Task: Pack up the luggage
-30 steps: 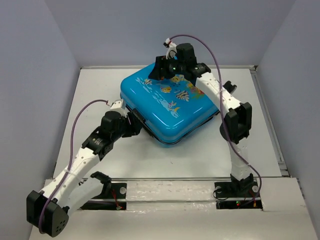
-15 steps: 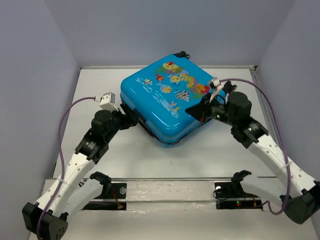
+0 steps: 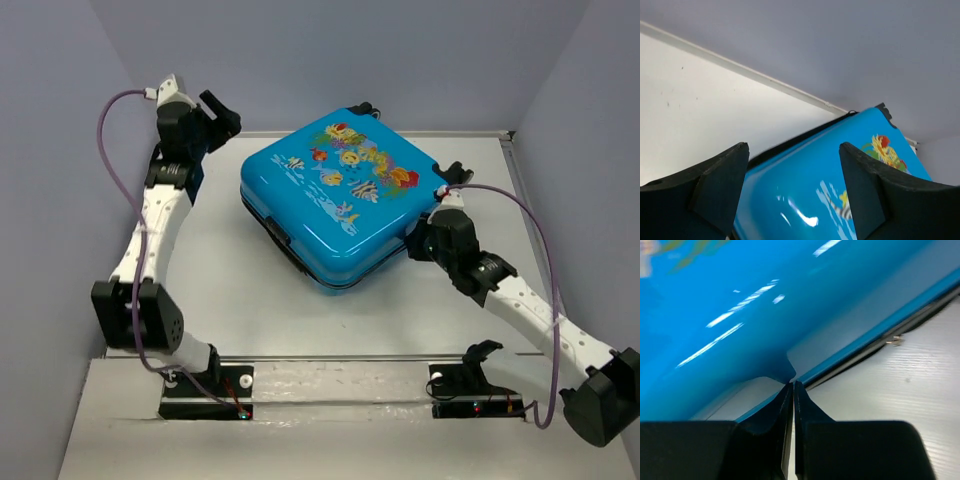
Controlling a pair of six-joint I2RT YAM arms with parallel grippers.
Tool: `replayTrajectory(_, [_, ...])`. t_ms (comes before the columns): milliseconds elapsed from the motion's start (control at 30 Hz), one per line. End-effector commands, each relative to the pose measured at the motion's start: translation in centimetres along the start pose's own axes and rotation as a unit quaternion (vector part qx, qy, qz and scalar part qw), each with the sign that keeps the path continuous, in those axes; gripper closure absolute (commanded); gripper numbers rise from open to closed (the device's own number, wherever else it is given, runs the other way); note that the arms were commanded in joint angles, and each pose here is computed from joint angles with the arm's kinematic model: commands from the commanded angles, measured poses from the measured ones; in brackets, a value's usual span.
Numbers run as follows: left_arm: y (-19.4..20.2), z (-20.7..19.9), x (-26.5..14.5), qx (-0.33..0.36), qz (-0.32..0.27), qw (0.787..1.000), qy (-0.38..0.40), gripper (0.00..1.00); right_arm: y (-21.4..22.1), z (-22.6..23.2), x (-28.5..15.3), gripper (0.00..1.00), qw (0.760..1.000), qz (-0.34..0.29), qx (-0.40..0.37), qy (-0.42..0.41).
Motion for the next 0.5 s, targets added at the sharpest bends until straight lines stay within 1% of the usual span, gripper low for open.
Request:
replayTrajectory(0, [1.8,1.6,6.1,0.027,0.072,0.997,-0.003,0.16,-1.6,-3.7,1.7,0.91,0.994,-0.018,0.018,0.104])
replayTrajectory(33, [0.8,0.8,7.1,0.028,0.071,0.997,0.012,0.16,-1.6,-3.9,2.0,0.91,0.994,-0.016,0.020,0.105])
replayTrajectory(67, [3.3,2.2,9.4,0.029,0.112,0.993,0.010,0.16,-2.0,-4.8,2.3,0.91,0.993,-0.018,0.027,0.114])
replayTrajectory(100, [3.9,2.5,10.2,0.029,0.130,0.991,0.012,0.16,-1.8,-4.8,2.8,0.91,0.994,-0.013,0.029,0.103])
replayTrajectory(133, [3.7,2.0,11.1,0.031,0.132,0.990,0.025,0.15,-2.0,-4.9,3.2,0.91,0.995,-0.015,0.031,0.099])
replayTrajectory(167, [5.6,2.8,12.3,0.027,0.160,0.986,0.032,0.16,-2.0,-4.8,3.6,0.91,0.996,-0.011,0.030,0.088])
replayTrajectory(267, [8.0,3.3,12.8,0.006,0.184,0.982,0.046,0.17,-2.6,-3.0,5.7,0.92,0.999,0.001,0.013,0.033])
replayTrajectory(300, [7.9,3.1,12.9,-0.005,0.170,0.984,0.058,0.18,-3.3,-2.2,6.4,0.91,1.000,-0.006,0.002,0.010])
replayTrajectory(333, [8.7,3.8,12.1,-0.013,0.169,0.984,0.052,0.18,-3.2,-0.8,7.4,0.91,0.999,0.011,-0.002,-0.030])
replayTrajectory(400, [8.0,4.0,11.3,-0.023,0.138,0.989,0.054,0.20,-4.3,0.7,8.4,0.91,0.998,0.001,-0.010,-0.069])
replayTrajectory(433, [9.9,6.1,10.2,-0.048,0.147,0.988,0.024,0.21,-4.3,1.9,9.3,0.91,0.995,0.006,-0.011,-0.103])
replayTrajectory(467, [7.5,5.5,9.1,-0.052,0.098,0.993,0.029,0.24,-6.0,3.2,9.5,0.91,0.991,-0.014,-0.015,-0.134])
Point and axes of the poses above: each gripper's point midway between its finger pads, its own x axis out along the fingers, its own z axis along the line the jaws close on, y = z × x, the point moved 2 cm from there along -x, back along the fingers, and after that the axes turned 3 degrees about -x, right-handed, at the moved point
